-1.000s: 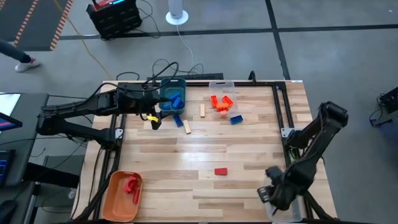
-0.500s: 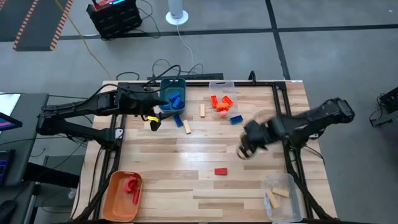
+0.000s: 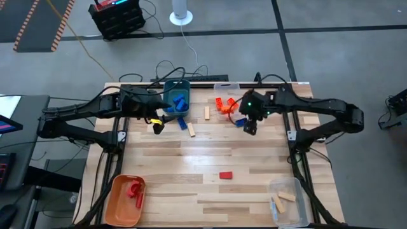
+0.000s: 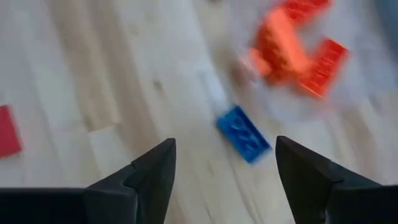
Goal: Sort blocks
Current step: Put the blue game piece into the dark blue bin
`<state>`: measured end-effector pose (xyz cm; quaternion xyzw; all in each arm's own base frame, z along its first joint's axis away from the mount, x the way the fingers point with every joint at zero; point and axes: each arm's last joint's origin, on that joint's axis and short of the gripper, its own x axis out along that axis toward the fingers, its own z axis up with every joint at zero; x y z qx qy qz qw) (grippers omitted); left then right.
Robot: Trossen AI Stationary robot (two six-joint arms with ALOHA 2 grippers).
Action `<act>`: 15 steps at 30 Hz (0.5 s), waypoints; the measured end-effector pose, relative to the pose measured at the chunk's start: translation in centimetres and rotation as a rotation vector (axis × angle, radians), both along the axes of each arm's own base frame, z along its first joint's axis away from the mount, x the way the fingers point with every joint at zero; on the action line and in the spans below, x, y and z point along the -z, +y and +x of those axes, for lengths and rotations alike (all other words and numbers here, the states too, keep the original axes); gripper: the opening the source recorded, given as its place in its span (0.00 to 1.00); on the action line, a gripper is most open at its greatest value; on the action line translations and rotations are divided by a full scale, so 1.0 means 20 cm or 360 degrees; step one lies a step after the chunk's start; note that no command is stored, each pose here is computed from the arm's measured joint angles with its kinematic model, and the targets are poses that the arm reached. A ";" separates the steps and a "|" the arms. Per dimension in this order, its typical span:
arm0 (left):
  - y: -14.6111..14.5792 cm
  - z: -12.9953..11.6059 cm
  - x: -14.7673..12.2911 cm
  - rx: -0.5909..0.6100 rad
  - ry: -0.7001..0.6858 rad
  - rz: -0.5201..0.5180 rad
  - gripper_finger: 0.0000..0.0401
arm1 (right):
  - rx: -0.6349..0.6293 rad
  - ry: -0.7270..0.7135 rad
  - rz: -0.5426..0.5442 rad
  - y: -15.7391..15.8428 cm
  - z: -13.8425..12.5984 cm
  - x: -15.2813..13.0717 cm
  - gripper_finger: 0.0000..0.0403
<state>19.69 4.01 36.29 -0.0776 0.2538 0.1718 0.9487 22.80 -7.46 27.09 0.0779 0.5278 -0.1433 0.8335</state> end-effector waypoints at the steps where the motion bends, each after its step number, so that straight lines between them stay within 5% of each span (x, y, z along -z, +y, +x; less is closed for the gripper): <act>1: 0.00 0.00 0.00 -0.0005 -0.0002 -0.0008 0.68 | -0.0016 -0.0014 0.0010 -0.01 -0.01 0.03 0.65; 15: 0.00 -0.02 0.02 -0.0094 0.0046 -0.0138 0.68 | -0.0084 0.0140 0.0049 -0.13 -0.14 0.42 0.65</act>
